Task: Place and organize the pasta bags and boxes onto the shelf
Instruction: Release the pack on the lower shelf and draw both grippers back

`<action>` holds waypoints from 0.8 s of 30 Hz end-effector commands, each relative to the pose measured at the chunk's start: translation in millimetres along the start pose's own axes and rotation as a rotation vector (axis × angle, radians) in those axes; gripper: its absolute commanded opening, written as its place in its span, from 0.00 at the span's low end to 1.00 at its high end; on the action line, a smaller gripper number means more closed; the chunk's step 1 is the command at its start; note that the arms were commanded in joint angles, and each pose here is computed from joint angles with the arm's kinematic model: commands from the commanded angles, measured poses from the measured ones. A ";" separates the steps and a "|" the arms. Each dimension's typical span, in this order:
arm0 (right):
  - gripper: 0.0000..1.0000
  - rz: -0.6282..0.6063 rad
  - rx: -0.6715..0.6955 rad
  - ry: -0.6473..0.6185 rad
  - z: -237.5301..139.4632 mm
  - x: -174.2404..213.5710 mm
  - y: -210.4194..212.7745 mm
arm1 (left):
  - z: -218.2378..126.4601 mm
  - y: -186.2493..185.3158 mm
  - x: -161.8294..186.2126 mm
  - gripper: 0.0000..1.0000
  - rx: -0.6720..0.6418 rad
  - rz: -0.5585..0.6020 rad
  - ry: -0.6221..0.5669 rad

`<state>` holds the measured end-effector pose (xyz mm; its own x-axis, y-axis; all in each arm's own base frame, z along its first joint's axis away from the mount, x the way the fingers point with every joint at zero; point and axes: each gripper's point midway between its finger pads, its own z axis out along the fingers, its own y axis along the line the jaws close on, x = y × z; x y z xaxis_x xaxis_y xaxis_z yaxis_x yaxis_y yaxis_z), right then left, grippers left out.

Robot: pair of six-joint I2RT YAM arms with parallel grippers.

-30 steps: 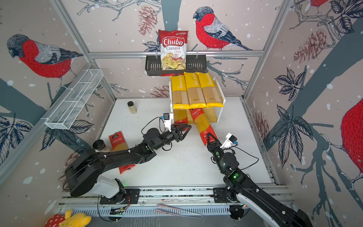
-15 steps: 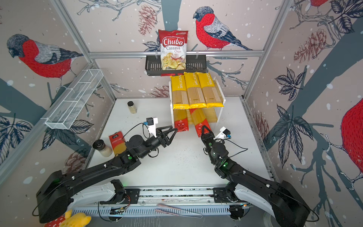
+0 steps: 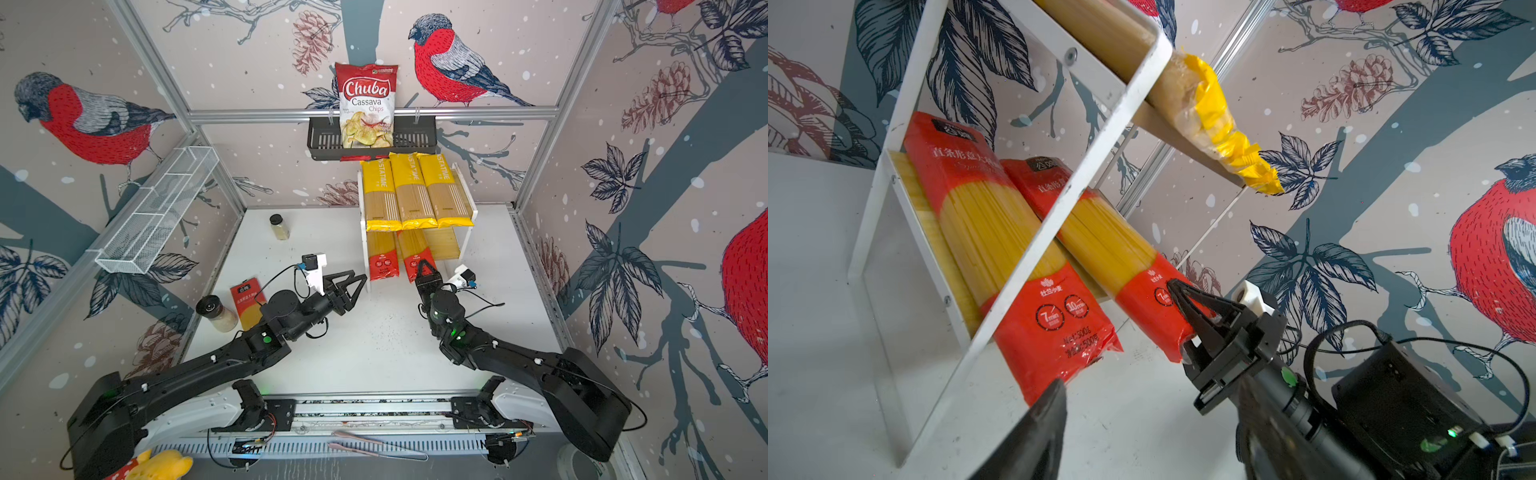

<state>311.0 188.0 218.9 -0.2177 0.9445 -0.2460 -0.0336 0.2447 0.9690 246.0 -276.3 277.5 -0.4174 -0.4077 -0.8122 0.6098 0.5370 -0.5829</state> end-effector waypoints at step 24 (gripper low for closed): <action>0.19 -0.015 0.008 0.182 2.7 25.9 -4.3 | -13.4 15.8 3.4 0.64 -0.047 -0.001 0.000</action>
<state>307.1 207.1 196.8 -0.3695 0.8933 -0.2558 0.0171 0.2818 0.9593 246.1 -258.5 264.6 -0.4162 -0.4068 -0.8132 0.5710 0.5790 -0.5820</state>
